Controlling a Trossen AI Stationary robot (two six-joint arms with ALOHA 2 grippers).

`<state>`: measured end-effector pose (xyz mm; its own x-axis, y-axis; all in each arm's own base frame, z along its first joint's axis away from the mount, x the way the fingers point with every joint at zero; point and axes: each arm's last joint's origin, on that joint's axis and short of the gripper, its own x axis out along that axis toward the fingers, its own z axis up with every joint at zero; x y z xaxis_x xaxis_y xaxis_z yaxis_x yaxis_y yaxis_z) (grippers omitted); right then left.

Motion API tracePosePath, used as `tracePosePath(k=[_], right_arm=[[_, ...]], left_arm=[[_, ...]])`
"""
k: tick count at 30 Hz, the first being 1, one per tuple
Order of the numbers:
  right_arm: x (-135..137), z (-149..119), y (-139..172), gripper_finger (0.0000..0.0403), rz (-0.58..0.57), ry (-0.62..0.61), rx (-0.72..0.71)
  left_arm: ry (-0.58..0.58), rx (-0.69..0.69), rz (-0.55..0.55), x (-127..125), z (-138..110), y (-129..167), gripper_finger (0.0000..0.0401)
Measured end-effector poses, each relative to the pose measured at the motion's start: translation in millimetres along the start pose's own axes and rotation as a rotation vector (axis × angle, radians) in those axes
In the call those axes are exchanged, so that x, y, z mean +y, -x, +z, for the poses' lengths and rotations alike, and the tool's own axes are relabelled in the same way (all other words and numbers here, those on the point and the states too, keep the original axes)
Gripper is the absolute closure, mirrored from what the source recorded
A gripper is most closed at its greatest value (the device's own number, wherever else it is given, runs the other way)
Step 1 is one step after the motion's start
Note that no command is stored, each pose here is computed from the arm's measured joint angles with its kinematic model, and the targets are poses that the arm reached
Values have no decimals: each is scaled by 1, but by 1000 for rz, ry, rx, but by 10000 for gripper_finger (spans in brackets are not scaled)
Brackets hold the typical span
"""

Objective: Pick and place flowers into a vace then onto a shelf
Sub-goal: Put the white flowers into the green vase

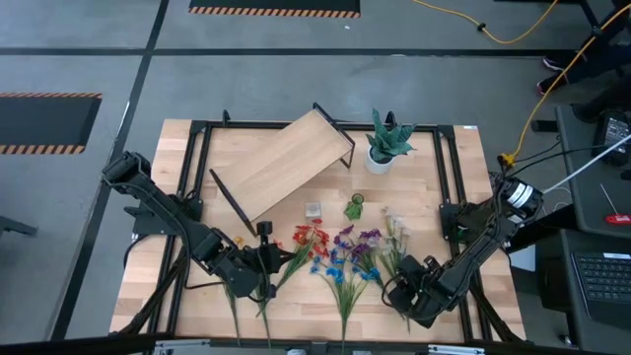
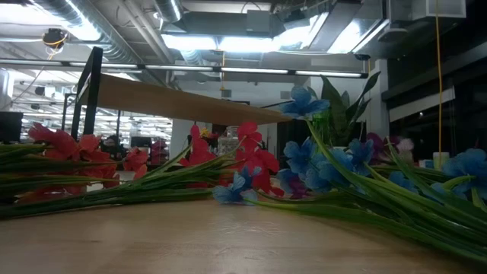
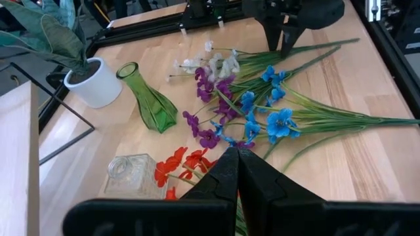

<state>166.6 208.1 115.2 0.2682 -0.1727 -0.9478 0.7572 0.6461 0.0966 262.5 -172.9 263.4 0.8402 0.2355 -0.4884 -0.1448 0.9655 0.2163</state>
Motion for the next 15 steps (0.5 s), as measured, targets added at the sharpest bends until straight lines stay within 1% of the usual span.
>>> tracePosePath(k=[6, 7, 11, 15], right_arm=[[-4, 0, 0, 381, -28, 12, -4], [-4, 0, 0, 389, -30, 5, -5], [-4, 0, 0, 388, -31, -11, -6], [-5, 1, 1, 397, -37, -52, -25]], left_arm=[[8, 0, -1, 0, 0, 0, 398], [8, 0, -1, 0, 0, 0, 398], [10, 1, -1, 0, 0, 0, 398], [10, 0, -2, 0, 0, 0, 398]])
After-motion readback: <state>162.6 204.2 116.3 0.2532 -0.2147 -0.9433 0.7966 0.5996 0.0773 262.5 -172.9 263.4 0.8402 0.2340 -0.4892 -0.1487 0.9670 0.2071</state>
